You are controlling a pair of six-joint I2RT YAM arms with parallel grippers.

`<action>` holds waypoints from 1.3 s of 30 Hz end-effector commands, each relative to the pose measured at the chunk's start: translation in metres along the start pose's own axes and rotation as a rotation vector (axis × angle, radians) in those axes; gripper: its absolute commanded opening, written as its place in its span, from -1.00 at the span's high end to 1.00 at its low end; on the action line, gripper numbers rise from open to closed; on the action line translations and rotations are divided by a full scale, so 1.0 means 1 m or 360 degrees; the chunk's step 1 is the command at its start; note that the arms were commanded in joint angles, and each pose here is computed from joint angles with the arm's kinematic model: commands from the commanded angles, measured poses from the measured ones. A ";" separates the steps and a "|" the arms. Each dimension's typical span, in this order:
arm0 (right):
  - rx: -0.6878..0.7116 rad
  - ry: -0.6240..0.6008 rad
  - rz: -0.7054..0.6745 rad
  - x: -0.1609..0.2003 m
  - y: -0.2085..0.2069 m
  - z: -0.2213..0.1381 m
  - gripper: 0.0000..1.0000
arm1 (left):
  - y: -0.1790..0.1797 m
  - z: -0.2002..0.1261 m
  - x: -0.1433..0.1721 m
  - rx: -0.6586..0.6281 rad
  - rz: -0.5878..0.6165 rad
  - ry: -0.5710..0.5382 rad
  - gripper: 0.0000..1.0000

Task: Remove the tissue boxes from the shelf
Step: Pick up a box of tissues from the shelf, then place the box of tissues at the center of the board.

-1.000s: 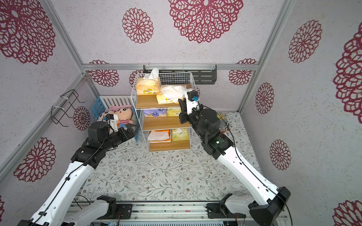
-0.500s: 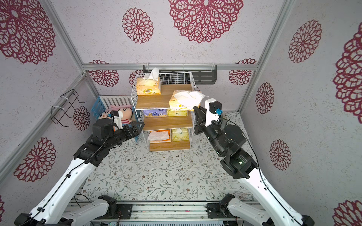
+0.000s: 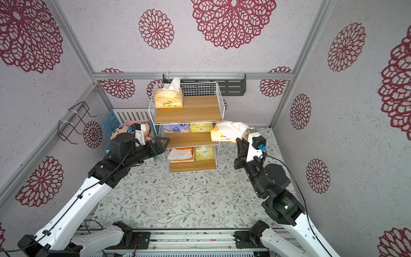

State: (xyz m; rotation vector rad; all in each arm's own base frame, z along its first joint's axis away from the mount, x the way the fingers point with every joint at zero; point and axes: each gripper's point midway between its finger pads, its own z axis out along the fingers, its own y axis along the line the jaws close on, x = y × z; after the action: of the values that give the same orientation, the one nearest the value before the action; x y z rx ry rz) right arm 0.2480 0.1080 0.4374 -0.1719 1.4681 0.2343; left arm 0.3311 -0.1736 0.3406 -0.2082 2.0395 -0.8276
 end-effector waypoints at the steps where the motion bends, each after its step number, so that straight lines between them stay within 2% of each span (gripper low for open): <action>1: 0.0137 -0.0058 0.0096 0.005 -0.017 -0.008 1.00 | -0.007 0.002 -0.003 0.0010 0.0016 -0.0021 -0.94; 18: 0.0425 0.0257 0.0253 0.152 -0.044 -0.017 1.00 | -0.002 0.022 0.010 -0.0005 0.0049 0.0039 -0.94; 26: 0.0546 0.0421 0.0253 0.216 -0.055 -0.026 1.00 | 0.002 0.025 0.014 -0.0021 0.0083 0.0050 -0.94; 33: 0.0553 0.0434 0.0276 0.228 -0.055 -0.025 1.00 | 0.008 0.028 0.020 -0.0035 0.0080 0.0068 -0.94; 39: 0.0537 0.0610 0.0304 0.248 -0.043 -0.014 1.00 | 0.009 0.026 0.023 -0.0027 0.0041 0.0065 -0.94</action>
State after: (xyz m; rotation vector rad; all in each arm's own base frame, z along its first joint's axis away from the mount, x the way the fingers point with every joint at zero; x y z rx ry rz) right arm 0.2594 0.0675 0.1718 0.1372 1.9096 0.0308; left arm 0.3413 -0.1860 0.3073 -0.1793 2.1034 -0.7861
